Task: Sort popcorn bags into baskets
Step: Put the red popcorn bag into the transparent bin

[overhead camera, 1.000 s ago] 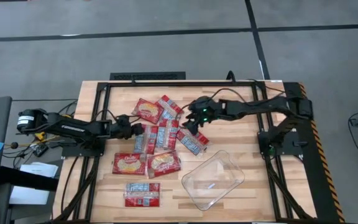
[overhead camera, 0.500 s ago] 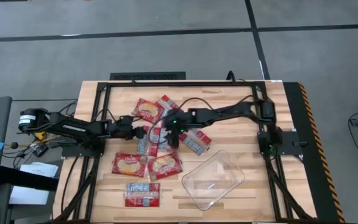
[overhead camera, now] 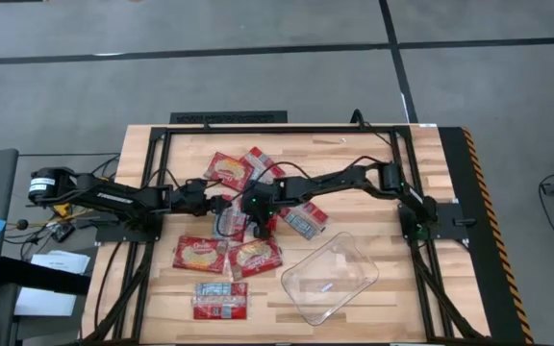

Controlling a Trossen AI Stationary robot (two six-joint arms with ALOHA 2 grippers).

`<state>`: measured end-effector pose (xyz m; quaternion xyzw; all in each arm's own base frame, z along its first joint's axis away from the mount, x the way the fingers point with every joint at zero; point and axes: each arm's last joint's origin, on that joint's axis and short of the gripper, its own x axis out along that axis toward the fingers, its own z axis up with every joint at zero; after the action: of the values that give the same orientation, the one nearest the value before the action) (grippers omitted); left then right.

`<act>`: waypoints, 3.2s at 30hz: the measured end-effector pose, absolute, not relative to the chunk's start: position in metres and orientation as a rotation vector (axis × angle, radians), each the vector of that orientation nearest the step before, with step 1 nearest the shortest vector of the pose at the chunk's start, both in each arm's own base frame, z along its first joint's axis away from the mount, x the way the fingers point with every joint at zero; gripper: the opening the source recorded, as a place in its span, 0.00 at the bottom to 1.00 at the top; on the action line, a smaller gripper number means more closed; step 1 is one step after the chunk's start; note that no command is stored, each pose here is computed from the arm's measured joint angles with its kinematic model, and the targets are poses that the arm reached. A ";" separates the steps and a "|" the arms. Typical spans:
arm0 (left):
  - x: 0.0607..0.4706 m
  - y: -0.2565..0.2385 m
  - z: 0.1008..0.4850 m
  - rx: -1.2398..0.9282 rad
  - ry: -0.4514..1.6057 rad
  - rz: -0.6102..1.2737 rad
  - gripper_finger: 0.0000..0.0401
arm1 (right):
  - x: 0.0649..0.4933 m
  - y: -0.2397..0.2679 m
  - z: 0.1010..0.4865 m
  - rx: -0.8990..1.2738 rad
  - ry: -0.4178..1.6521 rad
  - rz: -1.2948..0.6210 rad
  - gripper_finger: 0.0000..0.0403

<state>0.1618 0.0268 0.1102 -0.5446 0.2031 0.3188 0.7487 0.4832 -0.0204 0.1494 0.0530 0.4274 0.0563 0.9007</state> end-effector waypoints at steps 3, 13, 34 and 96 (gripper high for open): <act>0.162 0.027 0.110 -1.193 0.445 0.694 0.81 | 0.483 -0.019 0.150 0.097 0.883 0.099 0.09; 0.162 0.027 0.110 -1.203 0.443 0.694 0.80 | 0.486 -0.017 0.152 0.050 0.841 0.119 0.02; 0.164 0.025 0.111 -1.186 0.483 0.615 0.78 | 0.494 -0.013 0.125 0.052 0.836 0.135 0.06; 0.276 -0.052 0.337 -0.594 0.221 0.176 0.02 | 0.219 0.001 0.492 0.377 0.194 -0.041 0.03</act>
<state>0.2757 -0.0521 0.3374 -0.2918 0.1085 0.0862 0.9464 0.2191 0.0009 0.4925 0.1869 0.0963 -0.0204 0.9774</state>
